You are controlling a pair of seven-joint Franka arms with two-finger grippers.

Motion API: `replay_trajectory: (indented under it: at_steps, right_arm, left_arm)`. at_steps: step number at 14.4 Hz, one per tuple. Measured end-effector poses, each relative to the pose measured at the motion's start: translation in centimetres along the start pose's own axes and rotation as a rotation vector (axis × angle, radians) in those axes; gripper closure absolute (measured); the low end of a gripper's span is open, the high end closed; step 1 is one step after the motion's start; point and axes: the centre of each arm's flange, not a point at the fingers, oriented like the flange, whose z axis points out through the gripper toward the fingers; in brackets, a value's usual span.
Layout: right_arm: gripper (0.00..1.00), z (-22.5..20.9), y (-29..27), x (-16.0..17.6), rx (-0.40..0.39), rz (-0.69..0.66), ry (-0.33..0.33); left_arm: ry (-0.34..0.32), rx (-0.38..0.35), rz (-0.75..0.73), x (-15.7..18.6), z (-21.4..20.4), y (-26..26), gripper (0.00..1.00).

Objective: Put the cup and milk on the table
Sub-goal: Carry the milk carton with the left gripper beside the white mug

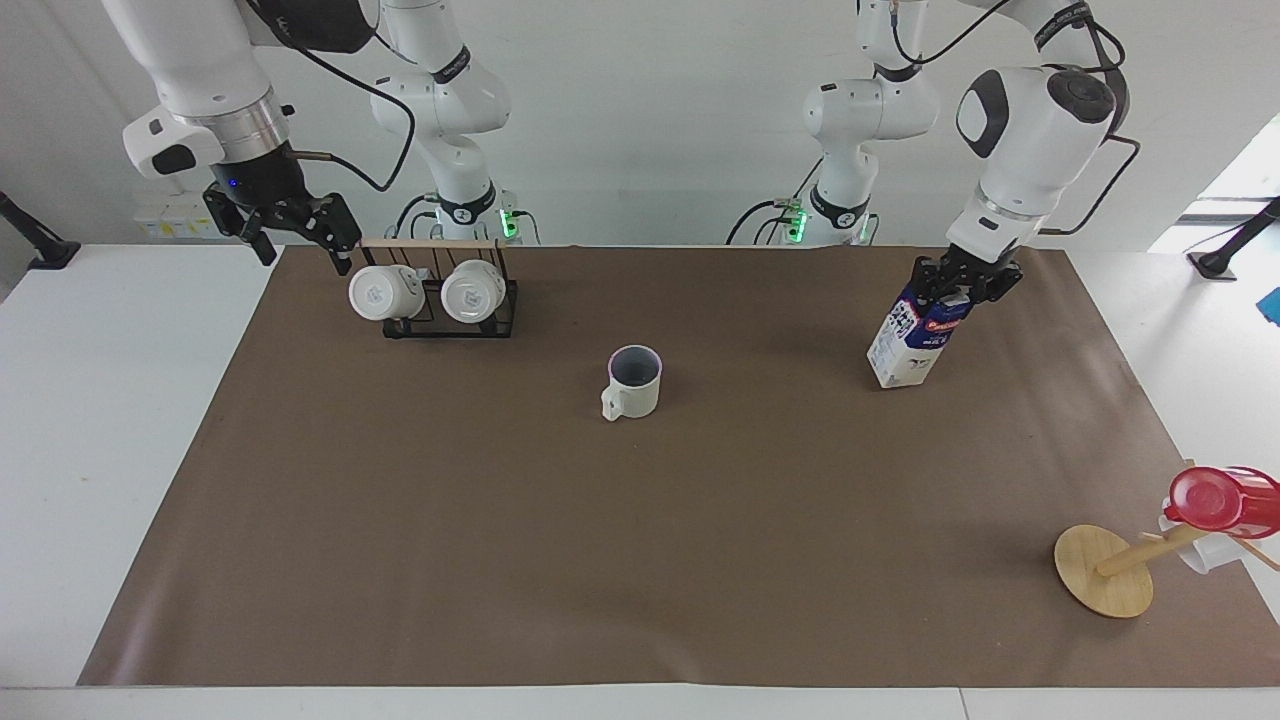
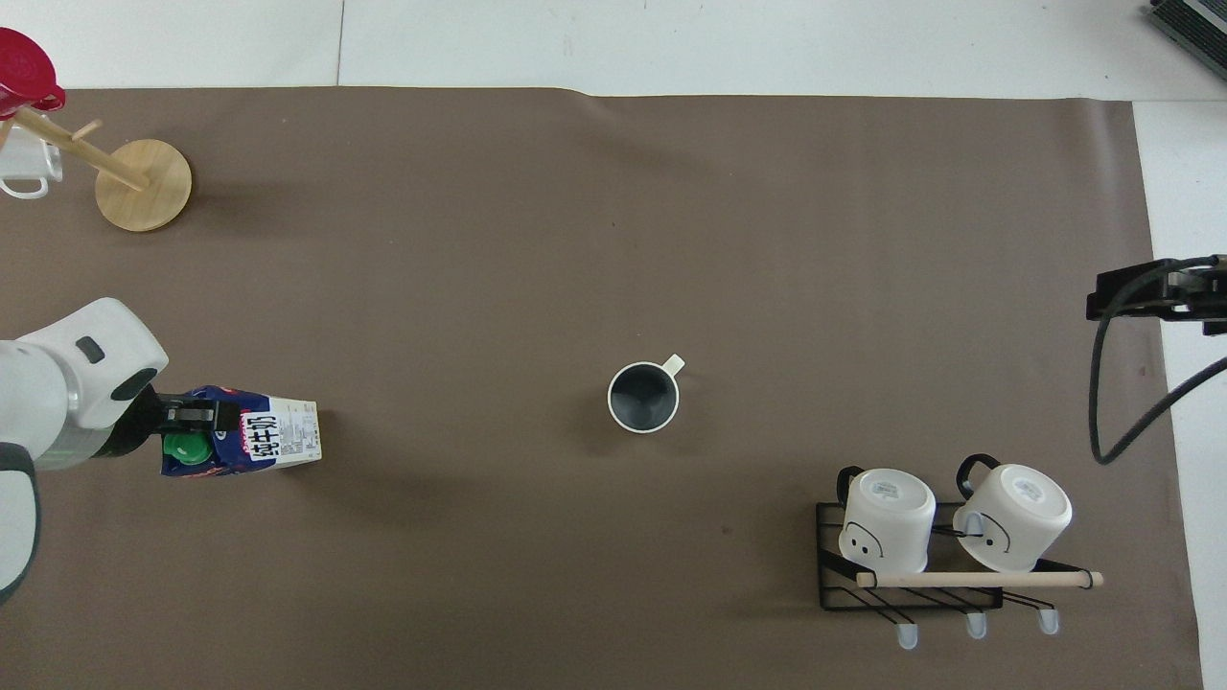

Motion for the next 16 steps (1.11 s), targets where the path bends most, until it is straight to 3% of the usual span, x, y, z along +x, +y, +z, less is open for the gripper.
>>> replay_trajectory:
  at_steps: [6, 10, 16]
  right_arm:
    - [0.00, -1.5, 0.1, -0.9, 0.010, -0.005, -0.050]
    - [0.00, -1.5, 0.0, -1.0, 0.010, -0.007, -0.053]
    - [0.00, -1.3, -0.1, -1.1, 0.016, -0.008, -0.062]
  left_arm:
    - [0.012, -0.014, -0.053, 0.8, -2.2, 13.0, 0.40]
    - [0.015, -0.030, -0.088, 2.0, 0.2, 20.6, 0.40]
    - [0.012, -0.039, -0.096, 4.5, 2.3, 24.2, 0.40]
